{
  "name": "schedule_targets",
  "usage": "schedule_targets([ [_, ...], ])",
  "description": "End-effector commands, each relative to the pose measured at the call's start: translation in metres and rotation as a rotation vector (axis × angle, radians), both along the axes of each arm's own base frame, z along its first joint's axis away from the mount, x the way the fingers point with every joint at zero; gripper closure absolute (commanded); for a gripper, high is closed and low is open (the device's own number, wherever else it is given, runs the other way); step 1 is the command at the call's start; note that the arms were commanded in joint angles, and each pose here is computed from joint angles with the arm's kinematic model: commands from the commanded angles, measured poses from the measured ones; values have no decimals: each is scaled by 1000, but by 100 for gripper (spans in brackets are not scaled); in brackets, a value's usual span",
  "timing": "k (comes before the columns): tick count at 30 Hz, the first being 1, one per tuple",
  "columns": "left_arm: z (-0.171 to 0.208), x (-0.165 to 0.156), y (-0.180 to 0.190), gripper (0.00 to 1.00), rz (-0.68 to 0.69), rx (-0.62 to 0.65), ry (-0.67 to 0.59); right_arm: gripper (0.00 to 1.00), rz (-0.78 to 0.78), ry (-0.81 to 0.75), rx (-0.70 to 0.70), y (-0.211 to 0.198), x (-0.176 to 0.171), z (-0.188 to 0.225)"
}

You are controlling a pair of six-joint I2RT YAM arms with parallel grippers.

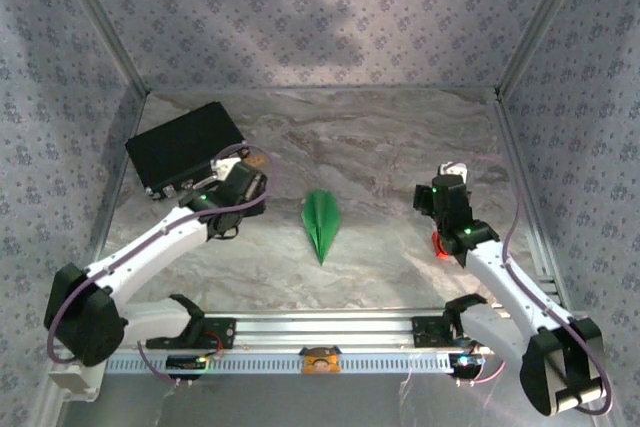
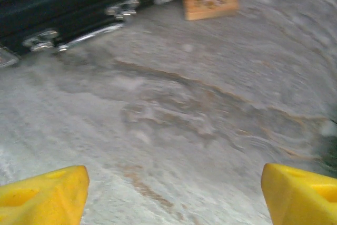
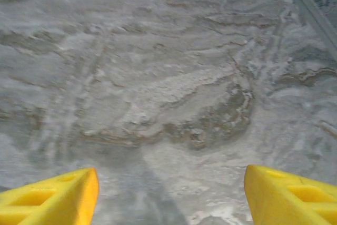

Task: Fold a paper plane with a square sheet of paper (pick it up from the middle)
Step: Reset both arms

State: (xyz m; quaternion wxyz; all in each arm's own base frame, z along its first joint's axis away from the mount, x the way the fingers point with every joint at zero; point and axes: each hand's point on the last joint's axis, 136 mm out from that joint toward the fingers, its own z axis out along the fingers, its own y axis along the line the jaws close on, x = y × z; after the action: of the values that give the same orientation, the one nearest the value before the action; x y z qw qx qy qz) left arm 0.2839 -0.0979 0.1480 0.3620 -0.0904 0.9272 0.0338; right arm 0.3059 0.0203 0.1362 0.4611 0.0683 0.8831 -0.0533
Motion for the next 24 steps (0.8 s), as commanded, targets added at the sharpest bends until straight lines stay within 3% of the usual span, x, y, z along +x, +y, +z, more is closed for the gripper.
schedule_targets([
  [1, 14, 6, 32, 5, 58, 32, -105, 24, -30, -54, -105, -19, 14, 7],
  [5, 23, 12, 66, 0, 115, 67, -206, 24, 3, -89, -106, -18, 34, -2],
  [13, 16, 22, 136, 0, 257, 207, -255, 24, 122, -165, -135, -20, 72, -25],
  [19, -5, 44, 139, 0, 200, 149, -372, 25, 181, -206, -76, -26, 79, -46],
  [24, -19, 65, 129, 0, 124, 163, -376, 22, 168, -206, -59, -29, 82, -53],
])
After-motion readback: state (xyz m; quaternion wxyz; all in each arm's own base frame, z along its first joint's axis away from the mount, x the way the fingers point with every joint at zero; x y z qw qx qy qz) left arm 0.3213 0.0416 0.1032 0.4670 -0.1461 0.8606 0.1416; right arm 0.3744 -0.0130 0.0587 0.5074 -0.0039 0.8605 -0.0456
